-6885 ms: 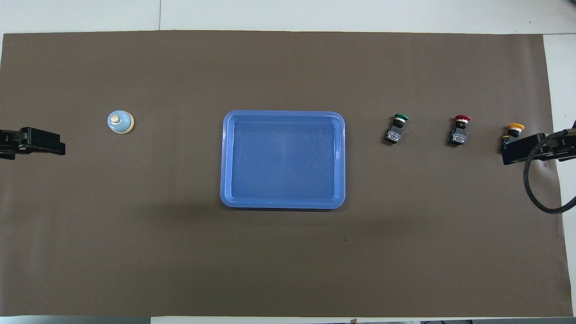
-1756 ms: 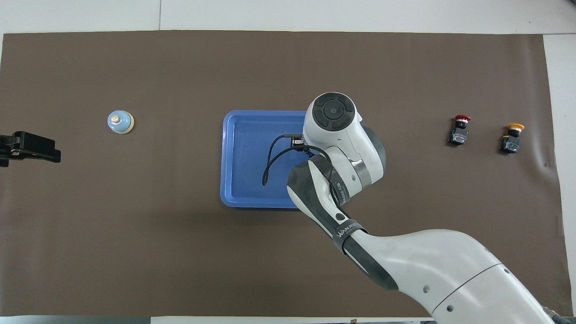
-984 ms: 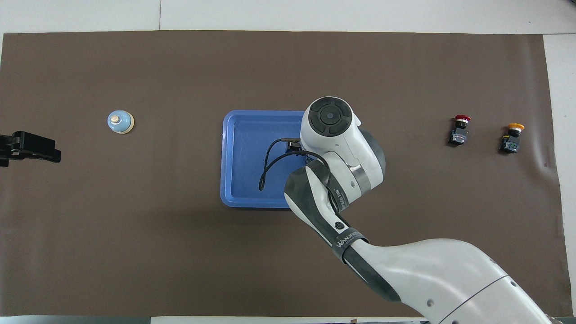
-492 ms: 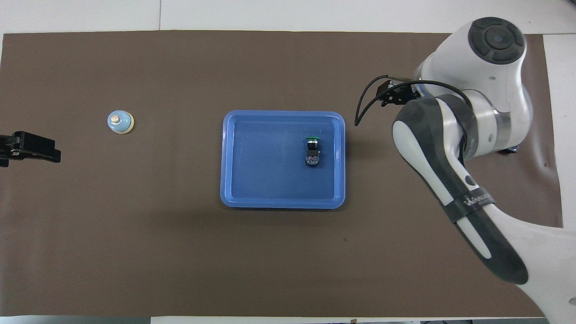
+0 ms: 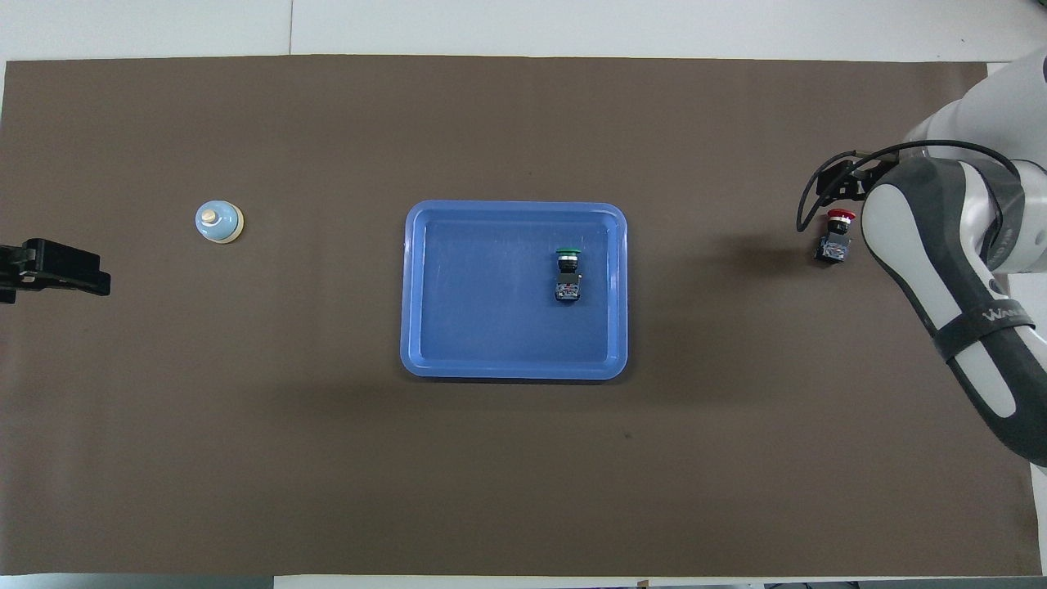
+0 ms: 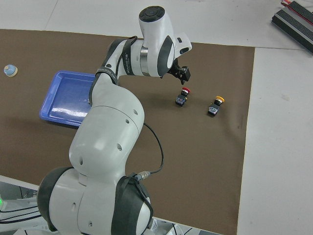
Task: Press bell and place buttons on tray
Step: 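Grasp the red-capped button with the right gripper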
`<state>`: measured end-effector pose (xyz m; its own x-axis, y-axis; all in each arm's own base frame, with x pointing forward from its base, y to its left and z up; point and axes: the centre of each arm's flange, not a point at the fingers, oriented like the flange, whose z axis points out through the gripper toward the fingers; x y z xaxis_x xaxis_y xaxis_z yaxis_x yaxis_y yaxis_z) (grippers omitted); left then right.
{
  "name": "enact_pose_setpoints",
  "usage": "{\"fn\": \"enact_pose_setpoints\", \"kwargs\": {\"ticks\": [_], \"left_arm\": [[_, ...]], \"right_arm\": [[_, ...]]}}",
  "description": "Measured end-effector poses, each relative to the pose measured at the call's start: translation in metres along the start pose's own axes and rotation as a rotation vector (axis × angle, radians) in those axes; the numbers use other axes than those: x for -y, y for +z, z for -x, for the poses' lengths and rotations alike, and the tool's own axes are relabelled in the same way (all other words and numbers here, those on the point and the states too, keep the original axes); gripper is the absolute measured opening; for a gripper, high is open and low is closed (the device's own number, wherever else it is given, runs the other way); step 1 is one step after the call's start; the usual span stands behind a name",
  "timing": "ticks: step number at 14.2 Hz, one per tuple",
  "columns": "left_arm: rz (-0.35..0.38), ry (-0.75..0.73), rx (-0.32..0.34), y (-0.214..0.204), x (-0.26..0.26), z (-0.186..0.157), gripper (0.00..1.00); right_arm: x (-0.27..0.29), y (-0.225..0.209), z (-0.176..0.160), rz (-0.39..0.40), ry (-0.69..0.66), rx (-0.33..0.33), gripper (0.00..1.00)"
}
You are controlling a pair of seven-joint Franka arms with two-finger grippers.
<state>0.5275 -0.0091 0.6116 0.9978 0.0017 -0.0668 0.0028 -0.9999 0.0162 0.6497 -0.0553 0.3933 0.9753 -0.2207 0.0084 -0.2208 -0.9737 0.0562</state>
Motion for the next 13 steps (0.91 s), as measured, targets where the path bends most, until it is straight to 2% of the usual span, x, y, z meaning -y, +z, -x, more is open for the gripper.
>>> {"fn": "enact_pose_setpoints", "kwargs": {"ticks": [2, 5, 11, 12, 13], "left_arm": [[0.0, 0.0, 0.0, 0.0, 0.0, 0.0, 1.0], [0.0, 0.0, 0.0, 0.0, 0.0, 0.0, 1.0], [0.0, 0.0, 0.0, 0.0, 0.0, 0.0, 1.0], [0.0, 0.0, 0.0, 0.0, 0.0, 0.0, 1.0], [0.0, 0.0, 0.0, 0.0, 0.0, 0.0, 1.0]], "right_arm": [[-0.018, 0.026, 0.004, -0.003, -0.005, -0.005, 1.0], [-0.017, 0.061, 0.011, -0.01, -0.014, -0.029, 1.0], [-0.013, 0.099, 0.023, -0.021, -0.024, -0.067, 1.0], [-0.013, 0.102, 0.025, -0.022, -0.025, -0.068, 0.92], [-0.013, 0.104, 0.026, -0.021, -0.03, -0.066, 0.92]]}}
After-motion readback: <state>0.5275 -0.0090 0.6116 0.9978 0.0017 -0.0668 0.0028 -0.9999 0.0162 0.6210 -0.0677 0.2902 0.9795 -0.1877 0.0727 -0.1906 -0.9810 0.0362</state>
